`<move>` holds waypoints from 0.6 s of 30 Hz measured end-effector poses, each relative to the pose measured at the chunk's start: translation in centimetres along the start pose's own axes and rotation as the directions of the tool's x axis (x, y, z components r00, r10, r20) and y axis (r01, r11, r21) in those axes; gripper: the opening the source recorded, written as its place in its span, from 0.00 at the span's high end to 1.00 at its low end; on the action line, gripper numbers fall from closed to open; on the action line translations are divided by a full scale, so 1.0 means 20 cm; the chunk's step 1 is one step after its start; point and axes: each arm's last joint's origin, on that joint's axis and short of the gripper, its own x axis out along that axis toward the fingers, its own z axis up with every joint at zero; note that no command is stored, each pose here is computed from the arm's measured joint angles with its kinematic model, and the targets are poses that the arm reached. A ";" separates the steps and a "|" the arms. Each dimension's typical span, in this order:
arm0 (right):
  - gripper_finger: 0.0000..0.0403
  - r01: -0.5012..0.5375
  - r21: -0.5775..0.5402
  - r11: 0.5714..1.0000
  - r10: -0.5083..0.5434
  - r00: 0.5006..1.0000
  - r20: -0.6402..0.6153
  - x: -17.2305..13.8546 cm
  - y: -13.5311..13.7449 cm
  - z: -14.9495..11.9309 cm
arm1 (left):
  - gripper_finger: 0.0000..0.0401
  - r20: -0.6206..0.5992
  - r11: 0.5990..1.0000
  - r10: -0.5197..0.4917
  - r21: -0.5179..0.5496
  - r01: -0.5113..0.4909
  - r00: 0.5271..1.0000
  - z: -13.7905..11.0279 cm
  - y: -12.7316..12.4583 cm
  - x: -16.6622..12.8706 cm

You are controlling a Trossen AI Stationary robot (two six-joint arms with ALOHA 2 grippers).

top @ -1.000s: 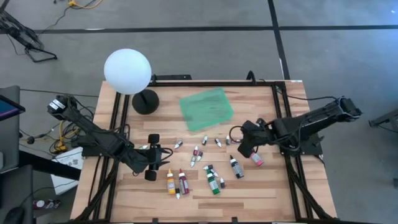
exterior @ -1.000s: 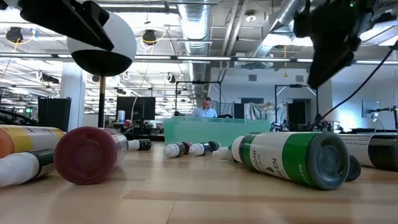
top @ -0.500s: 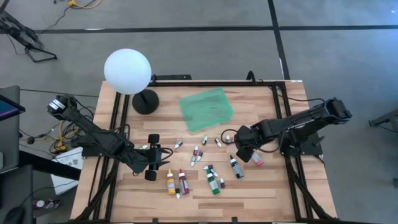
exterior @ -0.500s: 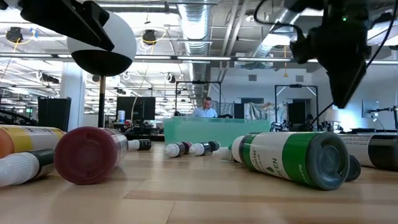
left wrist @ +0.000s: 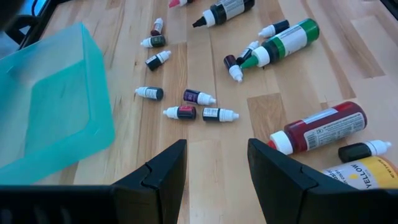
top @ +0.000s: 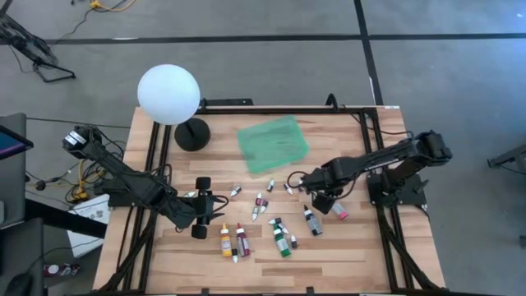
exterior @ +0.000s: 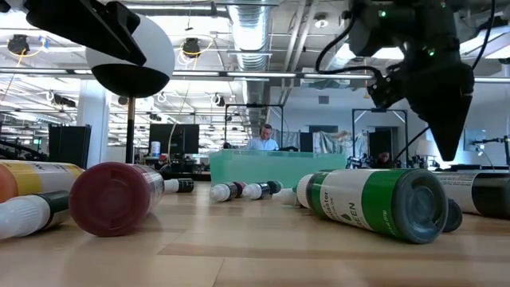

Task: Pick & Place food coloring
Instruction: Put the pink food coloring bottle into the green bin

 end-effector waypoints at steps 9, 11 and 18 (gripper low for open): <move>0.46 0.007 -0.021 1.000 -0.008 1.000 -0.029 0.07 0.01 0.05 | 0.59 -0.001 1.000 -0.001 0.000 0.001 1.000 0.00 0.00 0.00; 0.46 0.010 -0.021 1.000 -0.011 0.999 -0.036 0.08 0.02 0.05 | 0.59 -0.001 1.000 -0.001 0.000 0.001 1.000 0.00 0.00 0.00; 0.47 0.020 -0.001 1.000 -0.020 0.999 -0.048 0.08 0.01 0.05 | 0.59 -0.001 1.000 -0.001 -0.004 0.001 1.000 0.00 0.00 0.00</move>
